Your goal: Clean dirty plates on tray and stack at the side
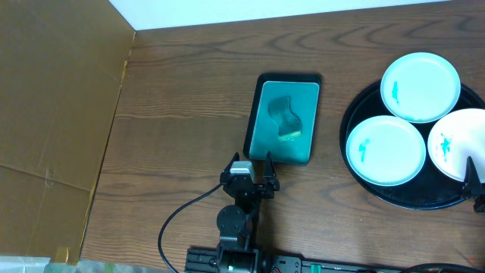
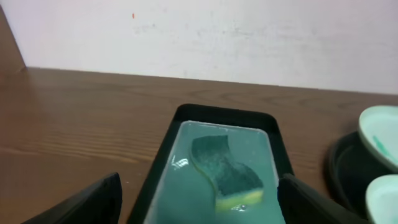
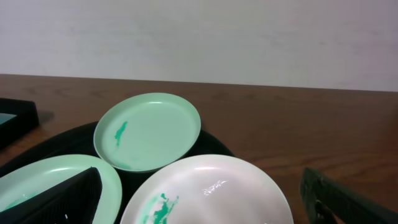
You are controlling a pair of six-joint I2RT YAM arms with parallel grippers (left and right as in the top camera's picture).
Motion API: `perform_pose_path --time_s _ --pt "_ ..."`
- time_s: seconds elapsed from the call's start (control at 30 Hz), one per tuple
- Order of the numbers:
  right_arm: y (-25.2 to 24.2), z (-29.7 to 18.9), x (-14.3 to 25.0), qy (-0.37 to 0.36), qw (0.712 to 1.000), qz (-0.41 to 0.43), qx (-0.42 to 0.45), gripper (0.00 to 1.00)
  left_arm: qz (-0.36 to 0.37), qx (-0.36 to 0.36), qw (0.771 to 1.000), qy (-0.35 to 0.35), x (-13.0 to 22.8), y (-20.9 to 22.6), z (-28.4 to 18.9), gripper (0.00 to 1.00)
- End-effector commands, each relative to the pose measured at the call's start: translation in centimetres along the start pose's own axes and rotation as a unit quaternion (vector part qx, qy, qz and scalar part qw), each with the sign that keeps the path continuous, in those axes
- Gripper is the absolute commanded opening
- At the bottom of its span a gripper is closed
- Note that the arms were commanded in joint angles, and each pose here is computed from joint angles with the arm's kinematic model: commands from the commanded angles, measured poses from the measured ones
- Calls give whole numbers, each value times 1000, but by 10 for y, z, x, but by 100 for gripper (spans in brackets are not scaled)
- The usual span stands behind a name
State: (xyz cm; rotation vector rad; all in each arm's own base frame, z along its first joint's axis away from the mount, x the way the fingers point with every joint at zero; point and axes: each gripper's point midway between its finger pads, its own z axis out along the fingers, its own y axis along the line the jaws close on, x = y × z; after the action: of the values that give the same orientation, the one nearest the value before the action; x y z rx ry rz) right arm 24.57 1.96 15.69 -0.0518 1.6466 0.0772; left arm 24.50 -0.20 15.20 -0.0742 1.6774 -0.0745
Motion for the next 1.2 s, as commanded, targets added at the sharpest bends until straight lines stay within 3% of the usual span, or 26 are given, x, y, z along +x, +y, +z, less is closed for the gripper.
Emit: perform_pose_path --time_s 0.0,0.13,0.37,0.53,0.63,0.8,0.93,1.07,1.17 --pt "-5 0 1 1 1000 8 10 99 -32 -19 999 20 14 7 1 80" --pt "-5 0 1 1 1000 8 10 99 -35 -8 999 -11 -2 3 1 80" --pt "-5 0 1 1 1000 8 10 99 -24 93 986 -133 -64 -32 -11 80" --pt "-5 0 1 1 1000 8 10 99 -17 85 975 -205 -111 -31 -27 80" --pt "-5 0 1 1 1000 8 10 99 -18 82 974 -208 -133 -32 -29 80" --pt "-5 0 1 1 1000 8 10 99 -22 74 988 -135 -166 -35 0 80" --pt "-5 0 1 1 1000 8 10 99 -9 60 998 26 -166 -37 47 80" --pt "-5 0 1 1 1000 8 10 99 -27 109 974 195 -146 -58 75 80" --pt "-5 0 1 1 1000 8 10 99 -44 118 956 266 -129 -63 92 80"
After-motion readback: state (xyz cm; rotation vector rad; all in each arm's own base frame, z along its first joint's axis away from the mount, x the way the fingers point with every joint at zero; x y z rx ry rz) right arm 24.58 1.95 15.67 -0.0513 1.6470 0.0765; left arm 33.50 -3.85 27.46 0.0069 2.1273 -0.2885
